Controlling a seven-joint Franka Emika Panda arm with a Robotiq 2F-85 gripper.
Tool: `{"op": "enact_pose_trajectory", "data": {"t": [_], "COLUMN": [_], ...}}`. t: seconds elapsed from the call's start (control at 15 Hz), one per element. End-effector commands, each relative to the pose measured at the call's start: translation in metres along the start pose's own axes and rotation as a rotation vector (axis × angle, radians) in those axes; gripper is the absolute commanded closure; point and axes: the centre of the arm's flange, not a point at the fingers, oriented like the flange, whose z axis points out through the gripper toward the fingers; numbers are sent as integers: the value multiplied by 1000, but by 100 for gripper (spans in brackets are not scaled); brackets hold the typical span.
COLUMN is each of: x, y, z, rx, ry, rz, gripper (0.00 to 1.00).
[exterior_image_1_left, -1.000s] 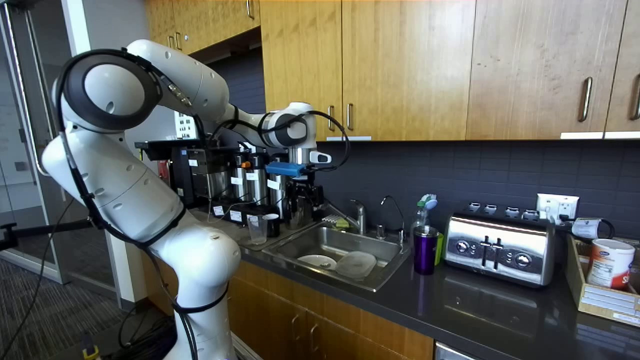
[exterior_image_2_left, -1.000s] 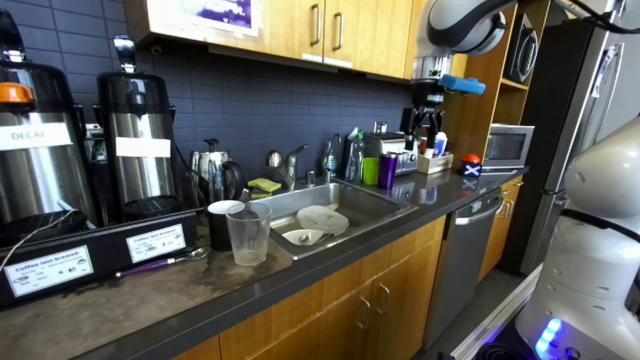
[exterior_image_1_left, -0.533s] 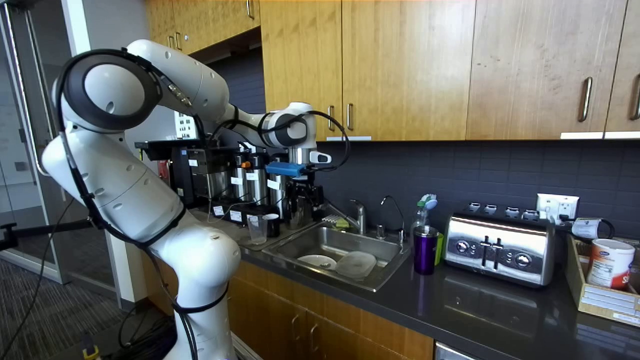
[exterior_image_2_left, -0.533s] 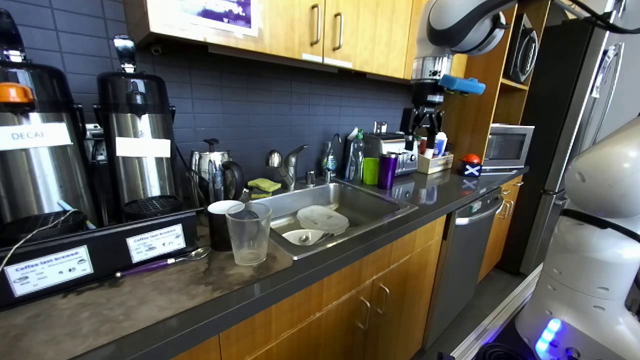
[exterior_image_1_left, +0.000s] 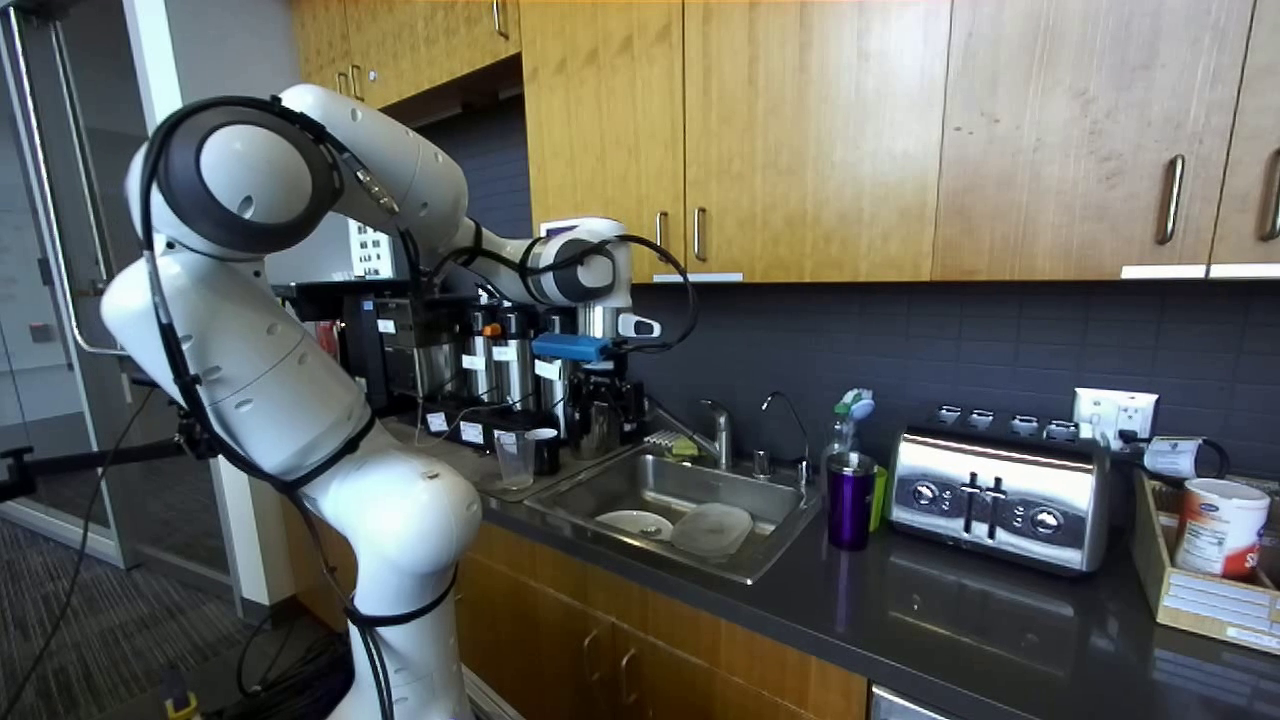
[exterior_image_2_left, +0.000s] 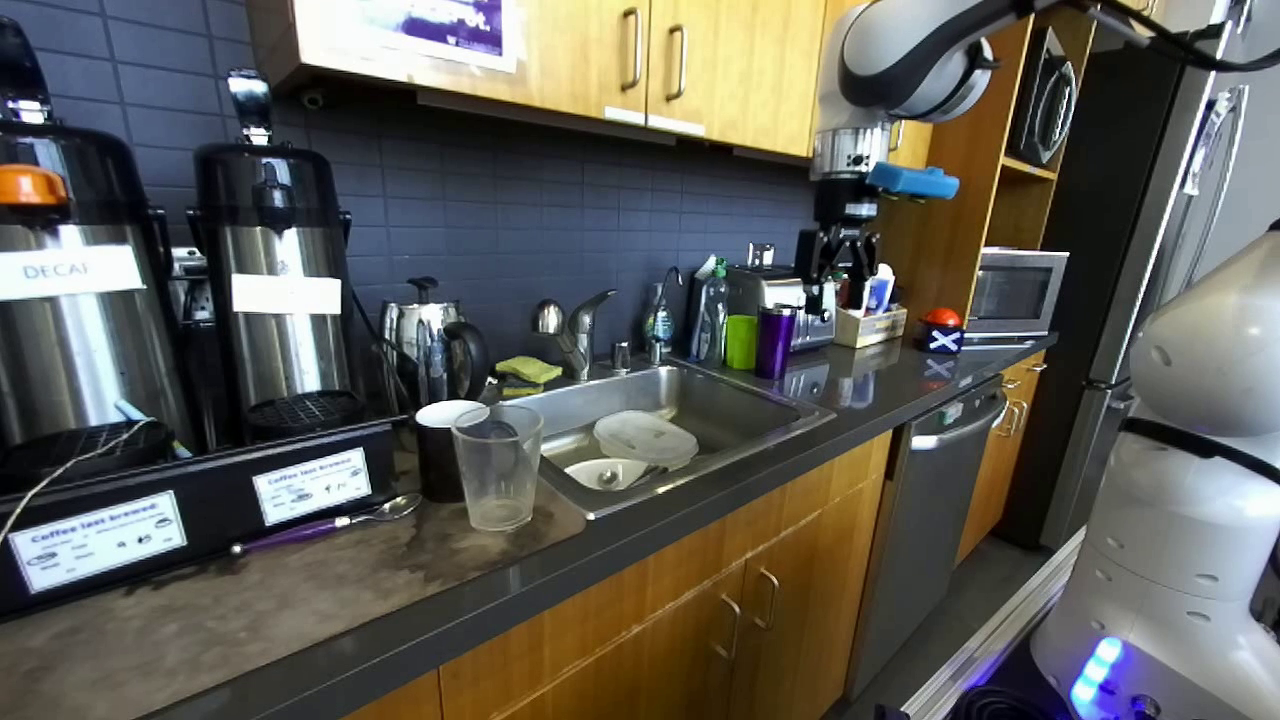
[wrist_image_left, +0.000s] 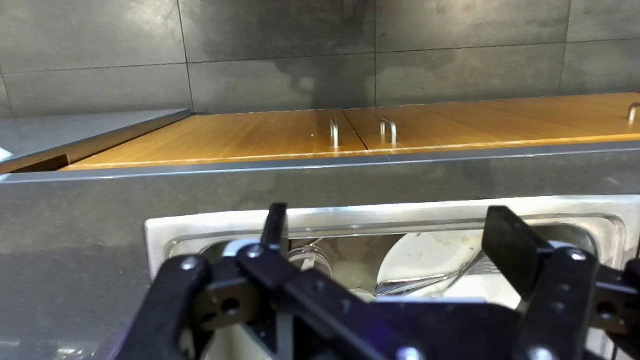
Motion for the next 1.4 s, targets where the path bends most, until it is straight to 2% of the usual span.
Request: {"op": "enact_pose_trajectory", "data": {"t": [0.0,1.33], "x": [13,52], "y": [-2,-20], "z": [4,14], "rx": [-9,-6], "ry": [-6,21], "rz": [-9,-36], "gripper": [0,0]}}
